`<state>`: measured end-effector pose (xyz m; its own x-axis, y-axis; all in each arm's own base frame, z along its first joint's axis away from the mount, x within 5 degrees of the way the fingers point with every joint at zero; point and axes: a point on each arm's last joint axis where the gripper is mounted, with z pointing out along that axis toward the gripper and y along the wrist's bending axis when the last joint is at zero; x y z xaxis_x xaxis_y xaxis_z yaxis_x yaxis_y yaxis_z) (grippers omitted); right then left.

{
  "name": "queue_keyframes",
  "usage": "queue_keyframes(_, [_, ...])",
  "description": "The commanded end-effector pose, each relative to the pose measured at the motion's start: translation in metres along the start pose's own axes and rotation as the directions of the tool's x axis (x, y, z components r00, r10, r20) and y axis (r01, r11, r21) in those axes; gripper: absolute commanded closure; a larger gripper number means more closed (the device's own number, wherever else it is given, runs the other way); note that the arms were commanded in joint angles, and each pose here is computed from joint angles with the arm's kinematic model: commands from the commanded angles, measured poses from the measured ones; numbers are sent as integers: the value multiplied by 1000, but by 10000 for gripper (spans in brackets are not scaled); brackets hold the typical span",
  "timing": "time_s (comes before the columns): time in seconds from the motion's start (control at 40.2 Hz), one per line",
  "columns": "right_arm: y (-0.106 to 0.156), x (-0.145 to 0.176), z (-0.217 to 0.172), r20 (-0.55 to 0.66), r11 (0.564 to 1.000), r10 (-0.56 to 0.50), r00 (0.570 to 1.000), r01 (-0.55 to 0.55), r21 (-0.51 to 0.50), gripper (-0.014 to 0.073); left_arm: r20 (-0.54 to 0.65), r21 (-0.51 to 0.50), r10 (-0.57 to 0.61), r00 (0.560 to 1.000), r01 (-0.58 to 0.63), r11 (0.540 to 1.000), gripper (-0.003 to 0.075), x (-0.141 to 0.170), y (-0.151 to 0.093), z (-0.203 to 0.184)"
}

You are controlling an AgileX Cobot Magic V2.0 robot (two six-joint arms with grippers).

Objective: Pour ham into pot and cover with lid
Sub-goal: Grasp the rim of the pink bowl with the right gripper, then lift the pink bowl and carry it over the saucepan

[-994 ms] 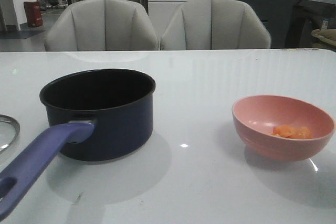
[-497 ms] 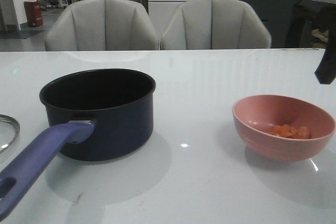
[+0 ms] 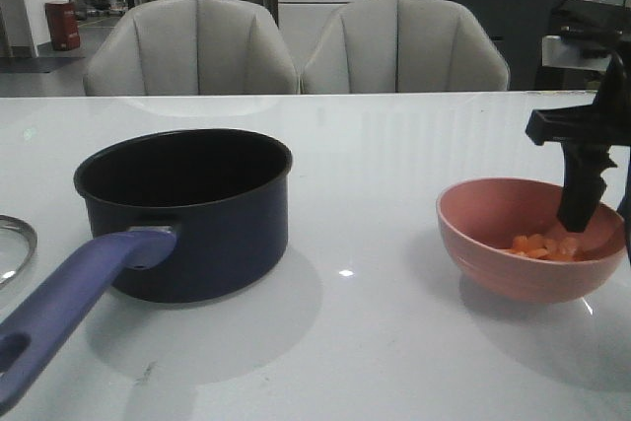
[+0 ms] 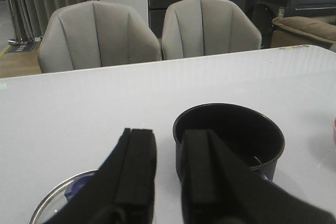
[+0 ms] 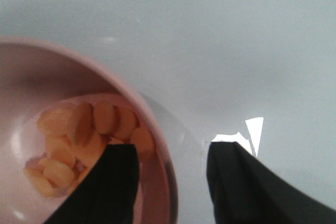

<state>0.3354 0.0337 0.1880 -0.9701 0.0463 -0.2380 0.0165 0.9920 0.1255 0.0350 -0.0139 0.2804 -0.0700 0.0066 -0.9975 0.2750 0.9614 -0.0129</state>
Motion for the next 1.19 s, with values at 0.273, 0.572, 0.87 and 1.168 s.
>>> queue_keyframes(0.273, [15,-30,-35,132,989,-87,987,102,-110,465,94,2,-14,995,14,1000,526,-15,0,-1])
queue_keyframes(0.572, [65,-30,-100,475,945,-175,862,282,-165,460,94,2,-14,995,14,1000,526,-15,0,-1])
queue_keyframes(0.87, [154,-8,-133,739,834,-340,582,549,-48,456,94,2,-14,995,14,1000,526,-15,0,-1])
queue_keyframes(1.168, [201,-8,-133,908,800,-277,313,598,38,456,94,2,-14,995,14,1000,526,-15,0,-1])
